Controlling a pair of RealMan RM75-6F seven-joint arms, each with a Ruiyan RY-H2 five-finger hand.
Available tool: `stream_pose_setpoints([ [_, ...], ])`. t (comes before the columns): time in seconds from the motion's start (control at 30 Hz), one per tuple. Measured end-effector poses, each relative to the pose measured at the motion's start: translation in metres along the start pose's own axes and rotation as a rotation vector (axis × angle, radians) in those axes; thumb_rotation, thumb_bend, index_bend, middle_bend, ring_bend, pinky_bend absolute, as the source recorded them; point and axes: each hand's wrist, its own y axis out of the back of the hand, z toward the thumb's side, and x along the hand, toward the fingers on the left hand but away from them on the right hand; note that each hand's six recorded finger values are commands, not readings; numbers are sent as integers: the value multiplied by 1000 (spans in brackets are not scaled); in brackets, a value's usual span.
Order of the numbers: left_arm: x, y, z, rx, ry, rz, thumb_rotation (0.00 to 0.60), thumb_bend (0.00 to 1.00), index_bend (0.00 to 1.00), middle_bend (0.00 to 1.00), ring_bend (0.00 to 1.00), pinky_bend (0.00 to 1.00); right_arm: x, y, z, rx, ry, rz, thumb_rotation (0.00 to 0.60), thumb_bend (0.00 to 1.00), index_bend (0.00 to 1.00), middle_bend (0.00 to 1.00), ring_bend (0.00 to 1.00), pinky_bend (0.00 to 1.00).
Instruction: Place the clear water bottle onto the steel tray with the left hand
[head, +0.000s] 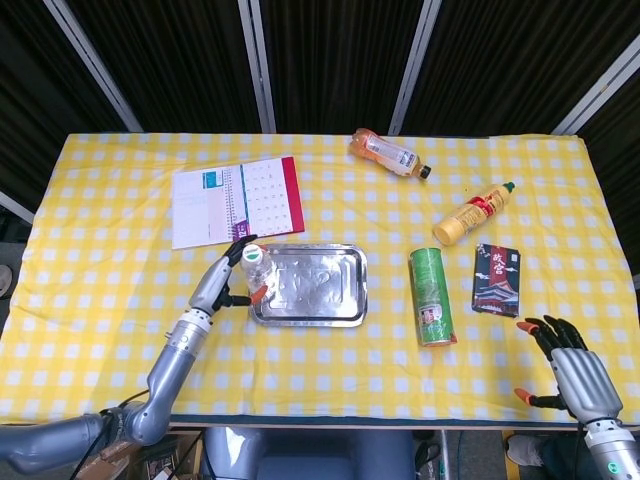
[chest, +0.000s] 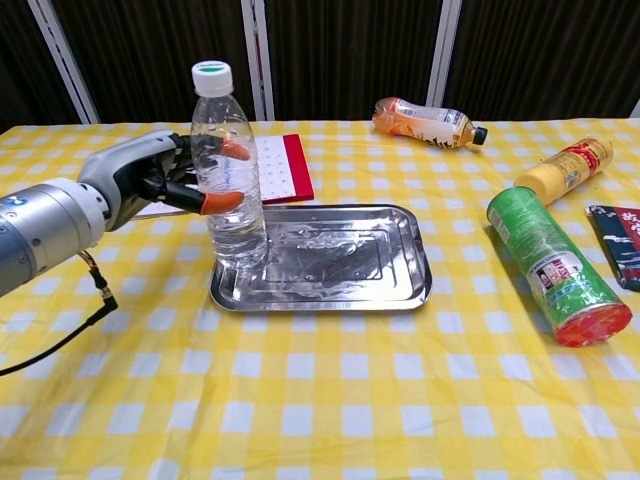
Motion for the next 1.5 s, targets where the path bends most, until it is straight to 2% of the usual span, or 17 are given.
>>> stream_pose_setpoints([
  [0.17, 2, 2, -4, -11, 15, -7, 600, 450, 275, 62, 0, 0, -1, -1, 1, -2, 3, 9, 600, 158, 196, 149, 42, 19],
  [0.4, 10, -19, 8, -25, -21, -38, 600, 536, 442, 158, 0, 0, -4, 0, -6, 2, -18, 5, 600, 157, 196, 149, 42, 19],
  [0.5, 14, -26, 17, -35, -42, -31, 600, 548, 479, 174, 0, 0, -4, 1, -7, -3, -19, 5, 600, 158, 196, 148, 42, 19],
  [0.7, 21, -38, 25, -54, -45, -26, 600, 552, 483, 170, 0, 0, -2, 2, -8, -7, -19, 1, 600, 157, 196, 146, 42, 19],
  [0.97, 30, -53, 14, -67, -6, -63, 600, 543, 482, 150, 0, 0, -3, 2, -9, -3, -24, 5, 600, 158, 196, 146, 42, 19],
  [1.1, 34, -60, 8, -75, 6, -86, 600, 526, 462, 130, 0, 0, -3, 3, -11, -4, -28, 0, 600, 157, 196, 146, 42, 19],
  [1.33, 34, -66, 12, -67, -20, -116, 600, 312, 249, 22, 0, 0, -3, 2, -9, -1, -22, 3, 600, 157, 196, 146, 42, 19],
  [1.5, 30, -62, 16, -55, -43, -118, 600, 264, 200, 1, 0, 0, -3, 0, -8, 1, -20, 8, 600, 158, 196, 146, 42, 19],
])
